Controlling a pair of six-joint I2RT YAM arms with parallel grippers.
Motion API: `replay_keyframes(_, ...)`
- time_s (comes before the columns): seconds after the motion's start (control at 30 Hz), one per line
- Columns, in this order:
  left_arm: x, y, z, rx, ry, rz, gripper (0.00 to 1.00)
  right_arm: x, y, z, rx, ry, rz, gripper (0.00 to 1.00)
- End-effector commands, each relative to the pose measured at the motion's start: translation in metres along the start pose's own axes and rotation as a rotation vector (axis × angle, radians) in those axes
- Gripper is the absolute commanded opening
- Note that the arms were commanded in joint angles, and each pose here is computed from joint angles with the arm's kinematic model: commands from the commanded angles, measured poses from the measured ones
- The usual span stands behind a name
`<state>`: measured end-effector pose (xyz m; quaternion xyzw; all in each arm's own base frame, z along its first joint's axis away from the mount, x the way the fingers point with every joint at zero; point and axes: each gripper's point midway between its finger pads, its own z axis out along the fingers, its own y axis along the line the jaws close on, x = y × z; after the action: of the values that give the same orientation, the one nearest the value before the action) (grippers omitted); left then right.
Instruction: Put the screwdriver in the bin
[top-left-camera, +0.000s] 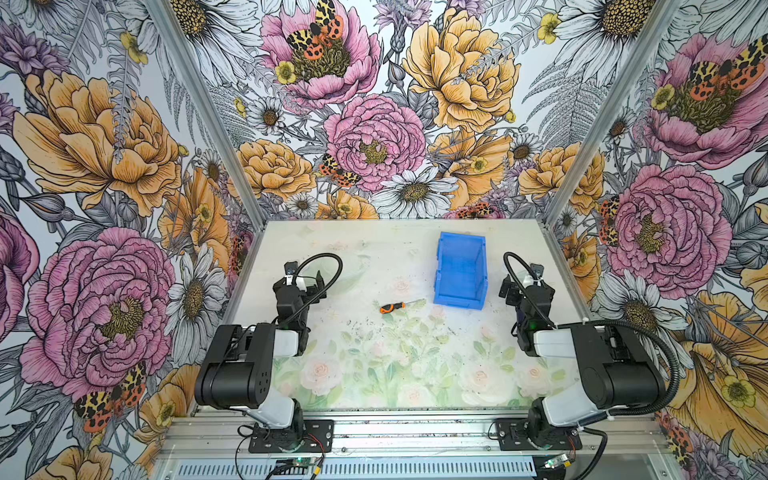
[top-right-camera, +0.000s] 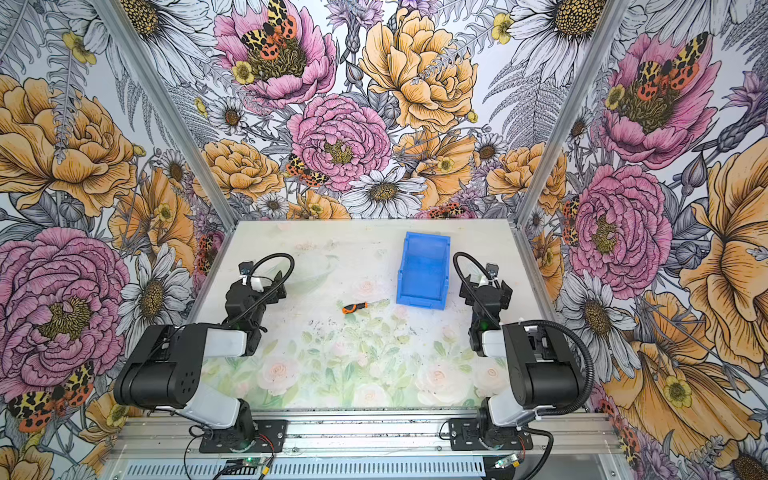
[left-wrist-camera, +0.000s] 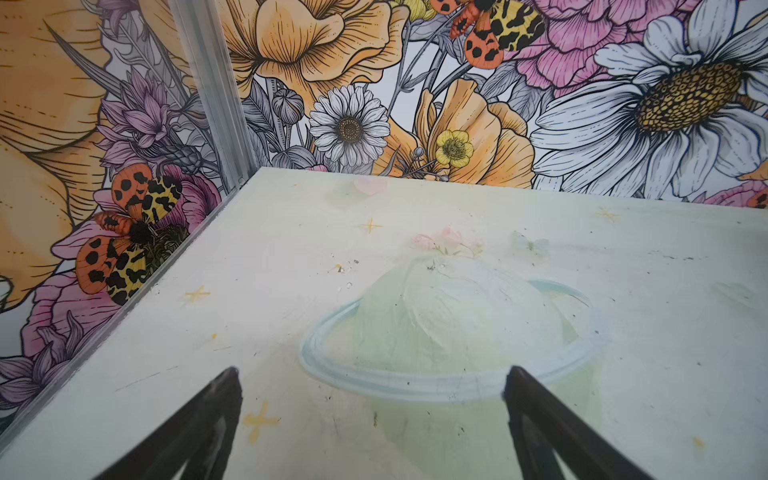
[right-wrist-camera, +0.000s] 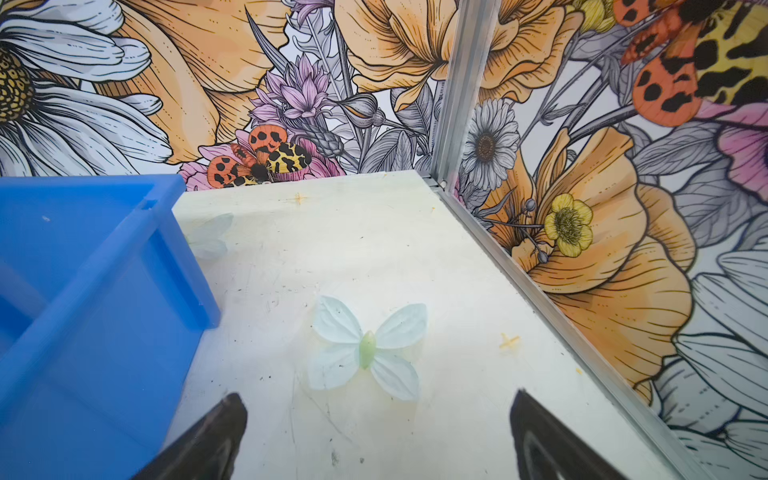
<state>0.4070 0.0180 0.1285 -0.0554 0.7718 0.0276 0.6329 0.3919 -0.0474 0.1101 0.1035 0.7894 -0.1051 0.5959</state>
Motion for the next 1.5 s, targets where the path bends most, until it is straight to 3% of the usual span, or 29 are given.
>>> replay_keyframes(0.0, -0.001, 0.000, -0.001, 0.008, -0.009, 0.005, 0.99, -0.006, 0.000, -0.001, 0.006, -0.031, 0.010, 1.00)
replay_keyframes(1.2, -0.001, 0.000, -0.001, 0.012, -0.009, 0.004, 0.99, -0.006, 0.000, -0.001, 0.007, -0.031, 0.009, 0.99)
replay_keyframes(1.47, -0.021, 0.003, -0.009, 0.019, 0.032, -0.029, 0.99, -0.020, 0.002, -0.006, -0.007, -0.010, -0.006, 1.00)
